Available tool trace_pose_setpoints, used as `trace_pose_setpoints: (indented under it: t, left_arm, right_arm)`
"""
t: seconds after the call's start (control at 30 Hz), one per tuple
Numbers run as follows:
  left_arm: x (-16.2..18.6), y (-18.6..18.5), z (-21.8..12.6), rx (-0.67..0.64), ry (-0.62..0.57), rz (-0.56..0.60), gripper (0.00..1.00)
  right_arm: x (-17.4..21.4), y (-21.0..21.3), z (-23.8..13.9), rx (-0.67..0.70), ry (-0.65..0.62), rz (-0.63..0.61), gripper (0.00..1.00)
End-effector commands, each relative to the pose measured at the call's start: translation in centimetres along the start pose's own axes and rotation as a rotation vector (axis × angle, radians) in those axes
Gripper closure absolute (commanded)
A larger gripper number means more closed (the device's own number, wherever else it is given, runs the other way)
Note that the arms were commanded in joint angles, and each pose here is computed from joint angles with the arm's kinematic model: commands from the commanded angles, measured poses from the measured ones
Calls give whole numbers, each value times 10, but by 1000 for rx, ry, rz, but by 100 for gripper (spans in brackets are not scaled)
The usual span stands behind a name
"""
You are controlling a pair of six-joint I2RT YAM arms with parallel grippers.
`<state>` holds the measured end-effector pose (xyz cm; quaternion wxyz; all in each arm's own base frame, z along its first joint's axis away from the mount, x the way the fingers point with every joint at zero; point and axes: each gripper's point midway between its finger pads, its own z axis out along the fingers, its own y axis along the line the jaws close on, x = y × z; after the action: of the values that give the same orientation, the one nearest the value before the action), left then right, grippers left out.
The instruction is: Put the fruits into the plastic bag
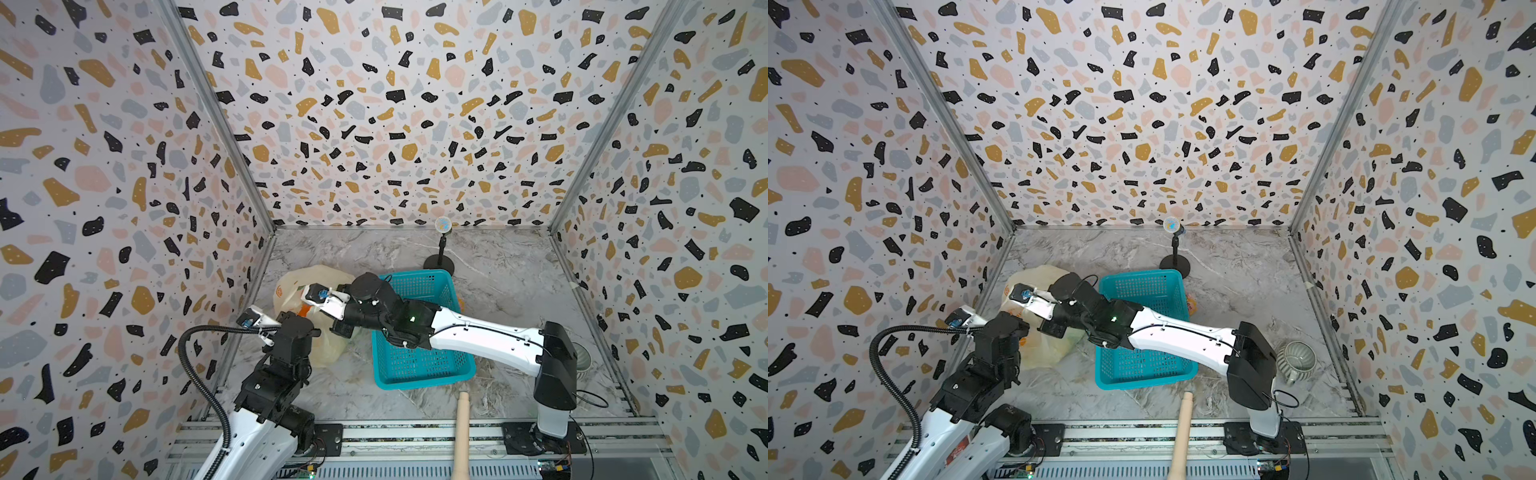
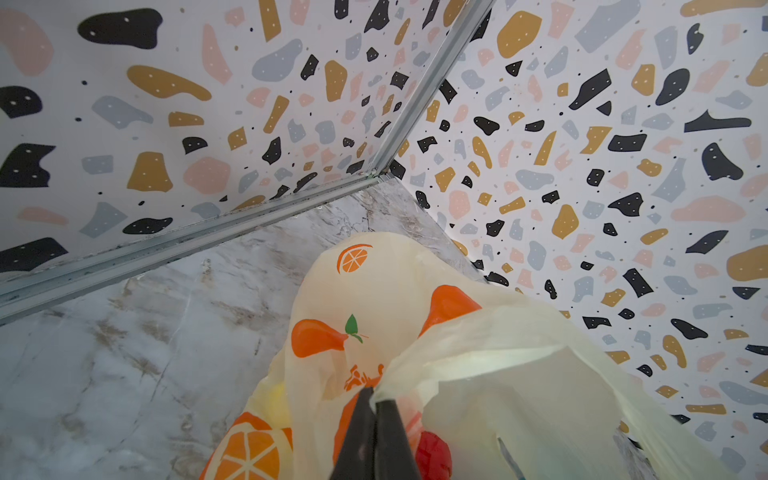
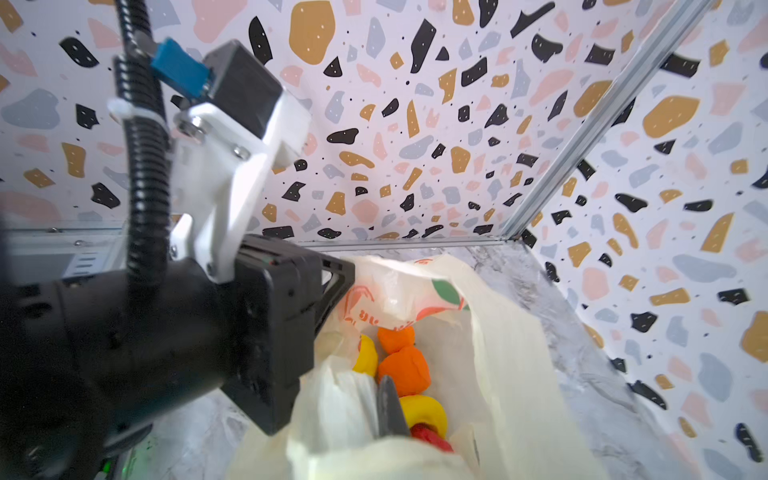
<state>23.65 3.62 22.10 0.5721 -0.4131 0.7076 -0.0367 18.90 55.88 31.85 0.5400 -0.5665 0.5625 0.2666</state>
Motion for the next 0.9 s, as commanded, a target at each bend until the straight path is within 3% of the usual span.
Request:
trace_pose_setpoints:
  t: [0.0,0.4,0.7,0.87]
  left_arm:
    - [-1,1,2,-24,-9,-13,100]
    - [37,-48,19,180,133,-24,100]
    - [37,-86,19,321,145,34,100]
    - [40,-120,20,424,171,97,100]
  right_arm:
    - [-22,-25,-10,160,0,-144,100]
    - [-47,-98,-70,667,64,-472,100]
    - [-78,-122,-110,738,-31,-434,100]
    - [-66,-117,-124,706,-41,-331,100]
